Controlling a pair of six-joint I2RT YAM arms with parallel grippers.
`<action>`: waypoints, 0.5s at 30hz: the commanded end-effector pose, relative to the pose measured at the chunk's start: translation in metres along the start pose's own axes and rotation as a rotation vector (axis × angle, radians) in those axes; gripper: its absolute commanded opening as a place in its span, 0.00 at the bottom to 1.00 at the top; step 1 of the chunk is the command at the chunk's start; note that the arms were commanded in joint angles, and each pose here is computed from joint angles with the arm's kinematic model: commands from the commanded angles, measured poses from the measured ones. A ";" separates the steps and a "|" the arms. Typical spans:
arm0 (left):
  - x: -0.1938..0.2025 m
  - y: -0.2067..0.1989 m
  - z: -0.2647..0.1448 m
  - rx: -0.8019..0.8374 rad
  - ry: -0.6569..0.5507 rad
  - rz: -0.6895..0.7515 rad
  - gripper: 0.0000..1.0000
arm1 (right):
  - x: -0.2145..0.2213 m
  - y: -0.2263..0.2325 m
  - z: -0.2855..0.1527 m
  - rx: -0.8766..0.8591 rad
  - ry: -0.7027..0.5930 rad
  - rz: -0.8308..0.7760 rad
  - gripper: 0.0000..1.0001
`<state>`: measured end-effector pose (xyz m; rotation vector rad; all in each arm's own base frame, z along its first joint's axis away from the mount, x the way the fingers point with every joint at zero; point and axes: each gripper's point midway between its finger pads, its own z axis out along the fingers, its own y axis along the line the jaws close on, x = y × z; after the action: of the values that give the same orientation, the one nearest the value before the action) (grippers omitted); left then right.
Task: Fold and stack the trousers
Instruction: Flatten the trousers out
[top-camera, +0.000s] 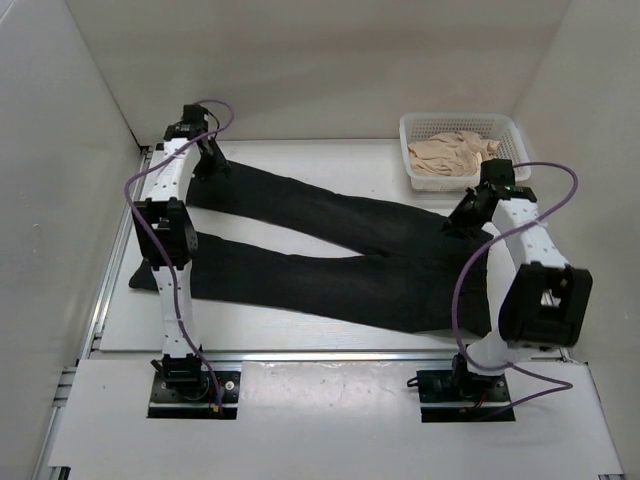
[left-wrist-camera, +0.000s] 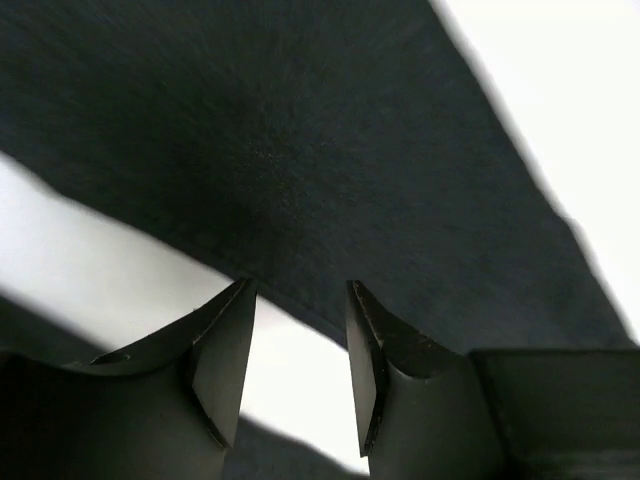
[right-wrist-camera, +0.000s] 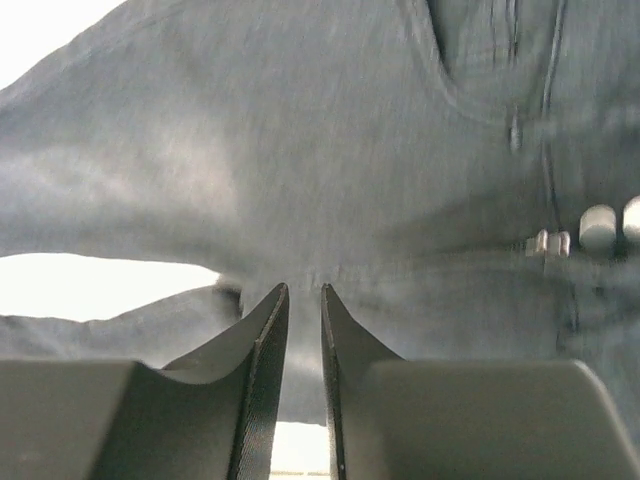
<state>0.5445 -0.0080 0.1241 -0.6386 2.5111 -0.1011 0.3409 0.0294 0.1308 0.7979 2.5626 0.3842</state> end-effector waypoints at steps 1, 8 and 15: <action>0.027 -0.001 0.032 0.063 0.134 -0.044 0.52 | -0.021 -0.018 0.029 0.017 0.034 0.027 0.23; 0.072 0.020 0.058 0.002 0.250 -0.045 0.52 | -0.035 -0.061 0.081 0.173 0.110 0.168 0.24; 0.062 0.010 0.071 0.040 0.237 -0.029 0.52 | -0.065 -0.074 0.113 0.305 0.082 0.191 0.24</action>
<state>0.5169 -0.0172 0.0232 -0.7228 2.7507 -0.1941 0.3853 -0.0370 0.0201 1.1422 2.7343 0.1805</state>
